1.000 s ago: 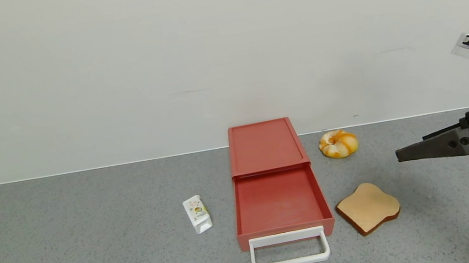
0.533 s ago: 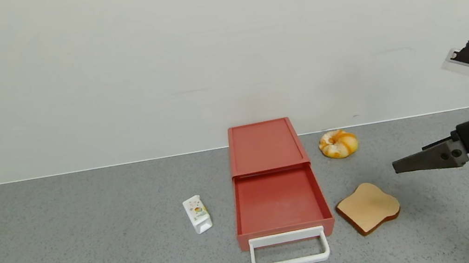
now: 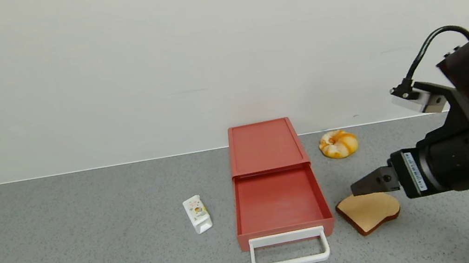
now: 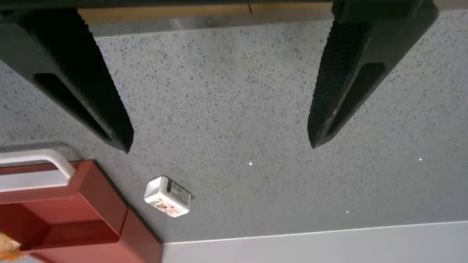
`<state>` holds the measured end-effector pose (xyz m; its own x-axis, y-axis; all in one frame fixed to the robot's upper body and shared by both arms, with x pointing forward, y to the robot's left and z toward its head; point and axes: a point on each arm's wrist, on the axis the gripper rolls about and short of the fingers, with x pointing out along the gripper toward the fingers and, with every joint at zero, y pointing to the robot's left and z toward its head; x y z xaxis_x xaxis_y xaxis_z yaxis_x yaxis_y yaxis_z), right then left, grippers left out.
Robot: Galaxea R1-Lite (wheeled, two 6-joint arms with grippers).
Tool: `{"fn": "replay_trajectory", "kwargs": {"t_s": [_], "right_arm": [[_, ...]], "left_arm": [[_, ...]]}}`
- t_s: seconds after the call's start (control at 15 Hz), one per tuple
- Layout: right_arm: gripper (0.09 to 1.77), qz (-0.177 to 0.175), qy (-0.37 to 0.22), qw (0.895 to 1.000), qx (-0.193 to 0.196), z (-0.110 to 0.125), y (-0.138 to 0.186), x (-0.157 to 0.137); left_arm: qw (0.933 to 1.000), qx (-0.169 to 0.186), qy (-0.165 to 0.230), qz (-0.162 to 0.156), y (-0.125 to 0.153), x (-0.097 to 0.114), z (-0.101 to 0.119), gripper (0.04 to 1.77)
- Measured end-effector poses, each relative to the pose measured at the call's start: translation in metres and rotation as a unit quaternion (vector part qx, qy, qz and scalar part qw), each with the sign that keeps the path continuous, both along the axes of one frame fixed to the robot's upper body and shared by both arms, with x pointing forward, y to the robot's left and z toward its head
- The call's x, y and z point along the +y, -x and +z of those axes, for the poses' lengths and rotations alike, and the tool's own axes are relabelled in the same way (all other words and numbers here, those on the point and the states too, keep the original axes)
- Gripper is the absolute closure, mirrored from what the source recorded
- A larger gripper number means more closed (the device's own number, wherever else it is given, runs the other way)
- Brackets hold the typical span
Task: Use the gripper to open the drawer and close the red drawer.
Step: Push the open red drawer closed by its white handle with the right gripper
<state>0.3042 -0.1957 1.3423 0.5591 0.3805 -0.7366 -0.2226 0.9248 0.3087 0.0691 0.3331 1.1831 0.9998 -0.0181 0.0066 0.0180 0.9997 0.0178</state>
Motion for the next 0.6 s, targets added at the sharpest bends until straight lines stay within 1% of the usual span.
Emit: {"fn": "replay_trajectory", "kwargs": {"t_s": [0.07, 0.13, 0.33, 0.47, 0.6], "right_arm": [[0.15, -0.015, 0.003, 1.000, 0.009, -0.005, 0.000, 0.012], [0.15, -0.022, 0.005, 1.000, 0.017, -0.009, 0.001, 0.022], [0.15, -0.004, 0.024, 0.998, 0.058, -0.022, 0.011, 0.046], [0.15, 0.010, 0.036, 0.997, 0.073, -0.030, 0.014, 0.060], [0.15, 0.003, 0.037, 0.996, 0.087, -0.038, 0.011, 0.072]], "left_arm": [[1.0000, 0.000, 0.000, 0.000, 0.000, 0.000, 0.000, 0.09], [1.0000, 0.000, 0.000, -0.001, 0.000, 0.000, 0.000, 0.09], [1.0000, 0.000, 0.000, -0.001, 0.000, 0.000, 0.000, 0.09], [1.0000, 0.000, 0.000, -0.001, 0.000, 0.000, 0.000, 0.09], [1.0000, 0.000, 0.000, -0.001, 0.000, 0.000, 0.000, 0.09]]}}
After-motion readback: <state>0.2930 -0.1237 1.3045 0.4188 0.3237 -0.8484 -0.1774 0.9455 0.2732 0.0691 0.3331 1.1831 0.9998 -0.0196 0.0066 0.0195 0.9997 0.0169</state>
